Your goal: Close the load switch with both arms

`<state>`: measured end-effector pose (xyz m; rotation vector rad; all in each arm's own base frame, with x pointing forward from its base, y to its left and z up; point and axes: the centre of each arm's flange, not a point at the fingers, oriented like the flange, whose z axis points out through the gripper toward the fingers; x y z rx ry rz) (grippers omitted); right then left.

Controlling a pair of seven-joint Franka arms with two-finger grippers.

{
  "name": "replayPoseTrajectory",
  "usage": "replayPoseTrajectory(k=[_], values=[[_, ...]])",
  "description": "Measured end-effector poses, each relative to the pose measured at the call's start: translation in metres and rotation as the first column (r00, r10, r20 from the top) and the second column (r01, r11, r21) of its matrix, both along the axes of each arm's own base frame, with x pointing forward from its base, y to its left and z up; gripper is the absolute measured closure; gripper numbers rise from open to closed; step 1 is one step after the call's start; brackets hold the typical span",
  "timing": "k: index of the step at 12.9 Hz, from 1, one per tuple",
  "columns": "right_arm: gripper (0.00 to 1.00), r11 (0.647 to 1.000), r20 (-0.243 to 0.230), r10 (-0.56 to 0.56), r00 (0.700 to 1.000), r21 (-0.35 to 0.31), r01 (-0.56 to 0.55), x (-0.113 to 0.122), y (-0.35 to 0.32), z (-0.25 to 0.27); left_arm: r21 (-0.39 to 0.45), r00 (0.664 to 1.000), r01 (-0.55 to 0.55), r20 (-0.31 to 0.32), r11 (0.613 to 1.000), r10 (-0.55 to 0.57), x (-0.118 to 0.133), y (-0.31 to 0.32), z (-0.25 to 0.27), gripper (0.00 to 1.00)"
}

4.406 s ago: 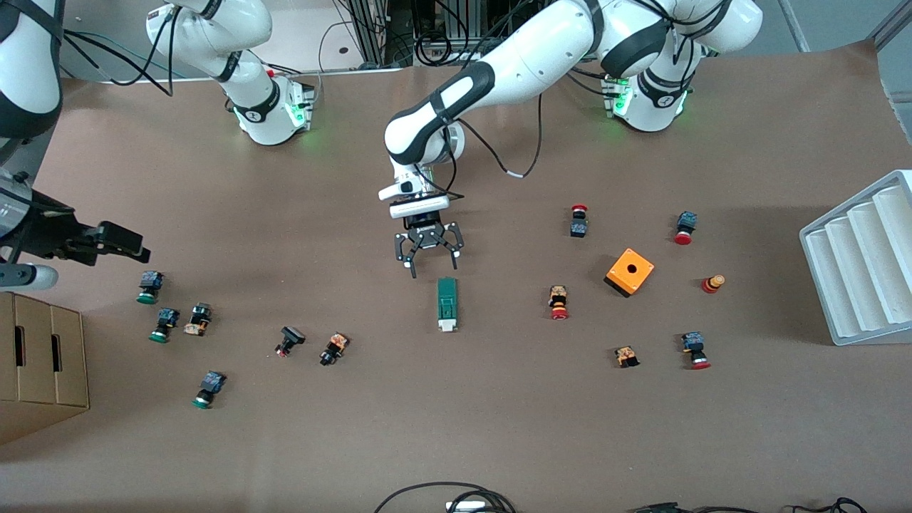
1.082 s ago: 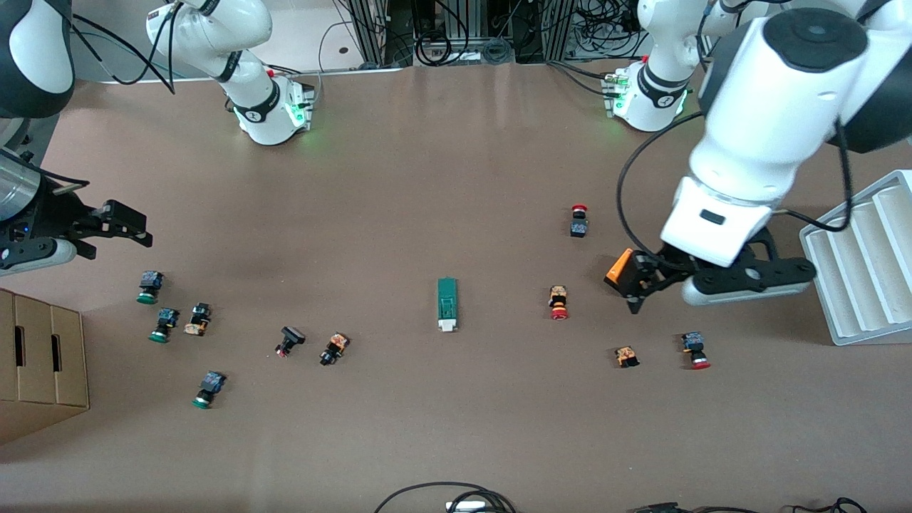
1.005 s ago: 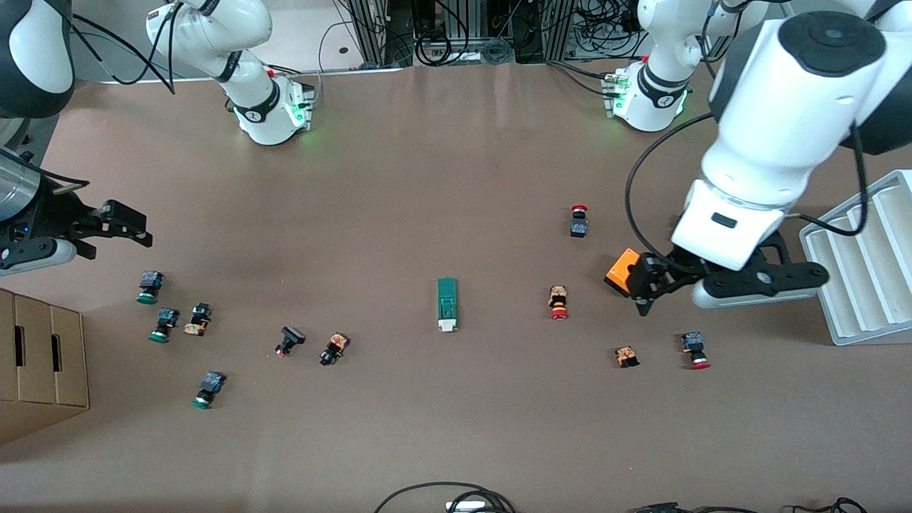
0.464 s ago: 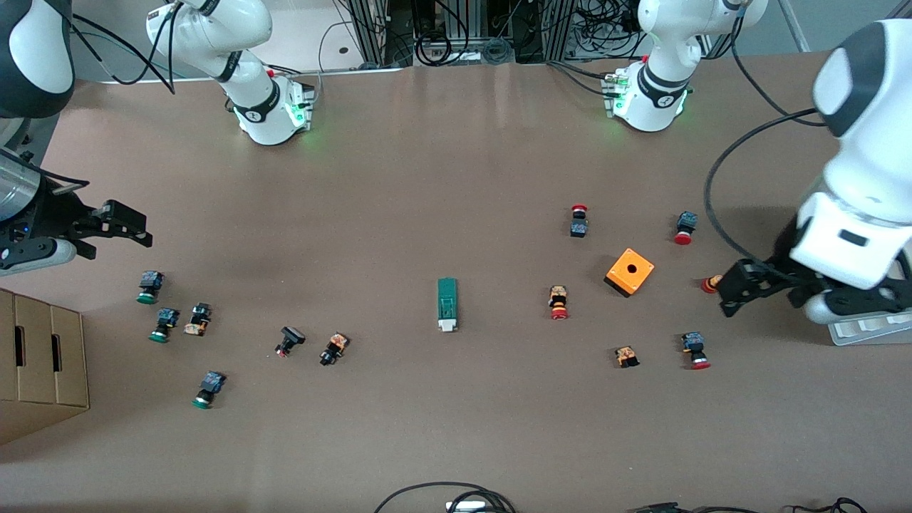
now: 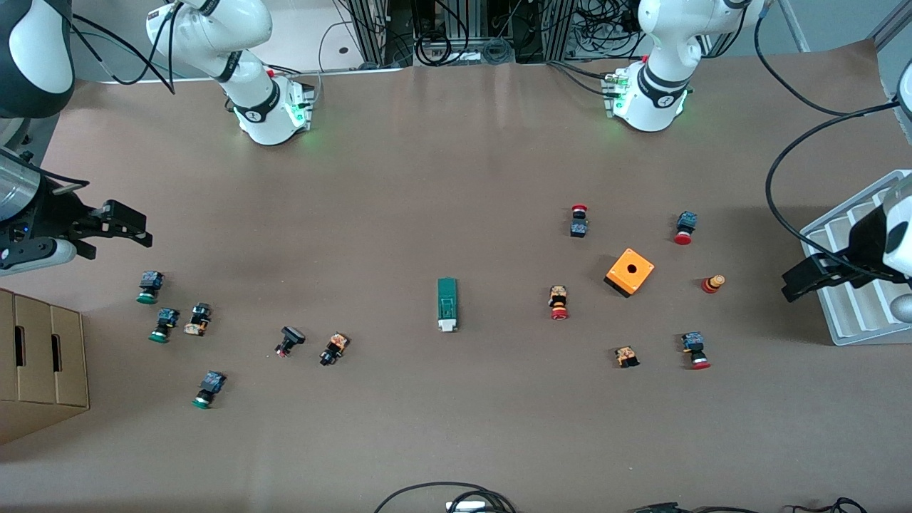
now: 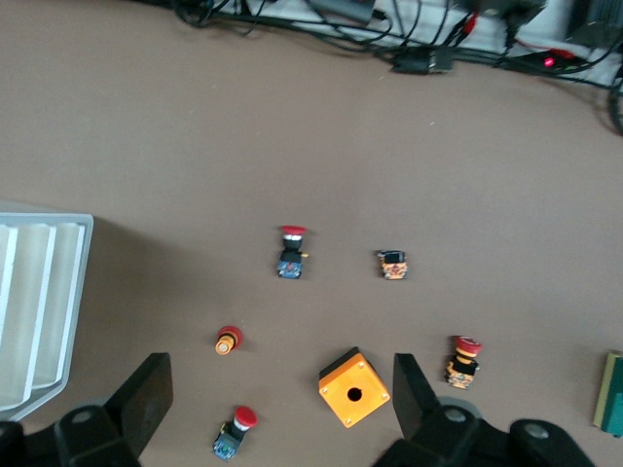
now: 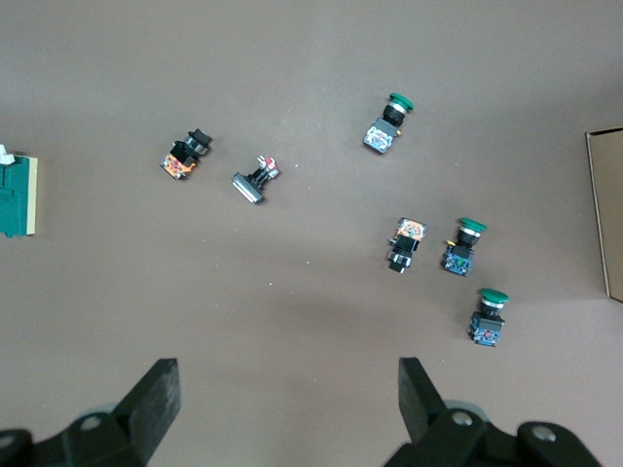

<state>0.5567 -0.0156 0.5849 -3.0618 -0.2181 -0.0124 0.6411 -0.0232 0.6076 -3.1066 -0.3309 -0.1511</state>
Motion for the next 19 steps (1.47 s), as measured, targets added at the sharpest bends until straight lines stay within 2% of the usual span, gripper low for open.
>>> replayPoseTrajectory(k=[2, 5, 9, 13, 19], values=[[0.0, 1.0, 0.0, 0.0, 1.0, 0.0, 0.0, 0.0, 0.0, 0.0, -0.008, 0.999, -0.026, -0.038, 1.0, 0.025, -0.002, 0.014, -0.009, 0.0], [0.0, 1.0, 0.0, 0.0, 1.0, 0.0, 0.0, 0.0, 0.0, 0.0, -0.083, 0.995, -0.077, -0.068, 0.994, 0.072, -0.013, 0.043, 0.001, 0.0], [0.0, 1.0, 0.0, 0.0, 1.0, 0.0, 0.0, 0.0, 0.0, 0.0, -0.061, 0.989, -0.092, -0.118, 0.994, 0.085, -0.031, 0.055, 0.011, 0.0], [0.0, 1.0, 0.0, 0.0, 1.0, 0.0, 0.0, 0.0, 0.0, 0.0, -0.027, 0.986, -0.089, -0.14, 0.996, 0.085, -0.036, 0.056, 0.012, 0.0], [0.0, 1.0, 0.0, -0.002, 1.0, 0.0, 0.002, 0.0, -0.001, 0.0, -0.021, 0.987, -0.066, -0.147, 0.998, 0.062, -0.048, 0.041, 0.014, 0.0]])
